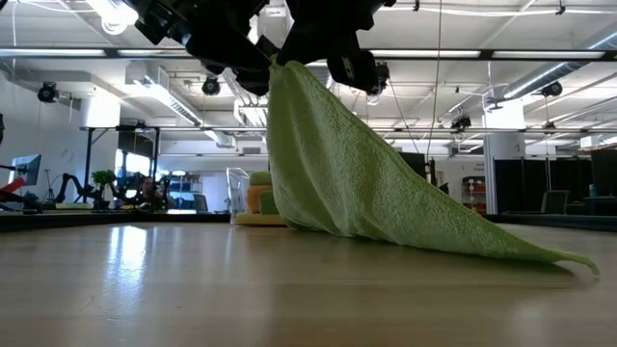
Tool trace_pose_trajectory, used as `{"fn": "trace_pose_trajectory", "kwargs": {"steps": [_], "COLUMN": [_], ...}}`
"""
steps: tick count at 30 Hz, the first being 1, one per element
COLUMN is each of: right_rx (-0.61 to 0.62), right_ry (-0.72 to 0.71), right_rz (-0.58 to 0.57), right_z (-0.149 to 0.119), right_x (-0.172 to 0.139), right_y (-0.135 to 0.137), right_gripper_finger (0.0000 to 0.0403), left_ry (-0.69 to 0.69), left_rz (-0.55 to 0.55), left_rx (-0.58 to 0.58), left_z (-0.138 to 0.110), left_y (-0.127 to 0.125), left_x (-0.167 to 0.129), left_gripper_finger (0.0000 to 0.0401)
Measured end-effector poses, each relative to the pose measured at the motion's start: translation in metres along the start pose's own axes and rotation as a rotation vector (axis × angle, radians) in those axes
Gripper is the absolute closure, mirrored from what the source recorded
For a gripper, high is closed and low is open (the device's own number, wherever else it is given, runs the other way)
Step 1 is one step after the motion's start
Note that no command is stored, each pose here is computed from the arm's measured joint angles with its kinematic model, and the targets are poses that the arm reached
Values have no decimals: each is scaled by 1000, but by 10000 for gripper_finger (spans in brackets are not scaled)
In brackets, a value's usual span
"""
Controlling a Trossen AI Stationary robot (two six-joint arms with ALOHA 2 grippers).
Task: Fold microfiber towels
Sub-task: Fold the light green microfiber cloth
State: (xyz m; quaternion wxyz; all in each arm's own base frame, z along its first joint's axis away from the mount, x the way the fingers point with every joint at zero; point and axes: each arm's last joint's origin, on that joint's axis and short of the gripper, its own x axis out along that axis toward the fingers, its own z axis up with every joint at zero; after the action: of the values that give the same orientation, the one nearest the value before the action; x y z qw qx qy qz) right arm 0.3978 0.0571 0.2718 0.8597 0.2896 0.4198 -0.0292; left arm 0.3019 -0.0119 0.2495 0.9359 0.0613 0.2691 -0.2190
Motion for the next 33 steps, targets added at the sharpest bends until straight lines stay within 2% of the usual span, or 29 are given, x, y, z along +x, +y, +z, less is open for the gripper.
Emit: {"fn": "trace_pose_trajectory", "kwargs": {"steps": [10, 22, 33], "right_rx": [1, 1, -15], "right_ry": [1, 5, 5], "right_rz": [-3, -7, 0], "right_z": [0, 0, 0], "right_x": [0, 0, 0], "right_y": [-1, -1, -1], "right_gripper_finger": [394, 395, 394], "left_ry": [-35, -31, 2], "left_rz": [11, 8, -2], "left_rx": [6, 3, -7], "left_z": [2, 1, -2], "left_y": [3, 2, 0], "left_x": [4, 4, 5], "left_gripper_finger": [270, 368, 400]}}
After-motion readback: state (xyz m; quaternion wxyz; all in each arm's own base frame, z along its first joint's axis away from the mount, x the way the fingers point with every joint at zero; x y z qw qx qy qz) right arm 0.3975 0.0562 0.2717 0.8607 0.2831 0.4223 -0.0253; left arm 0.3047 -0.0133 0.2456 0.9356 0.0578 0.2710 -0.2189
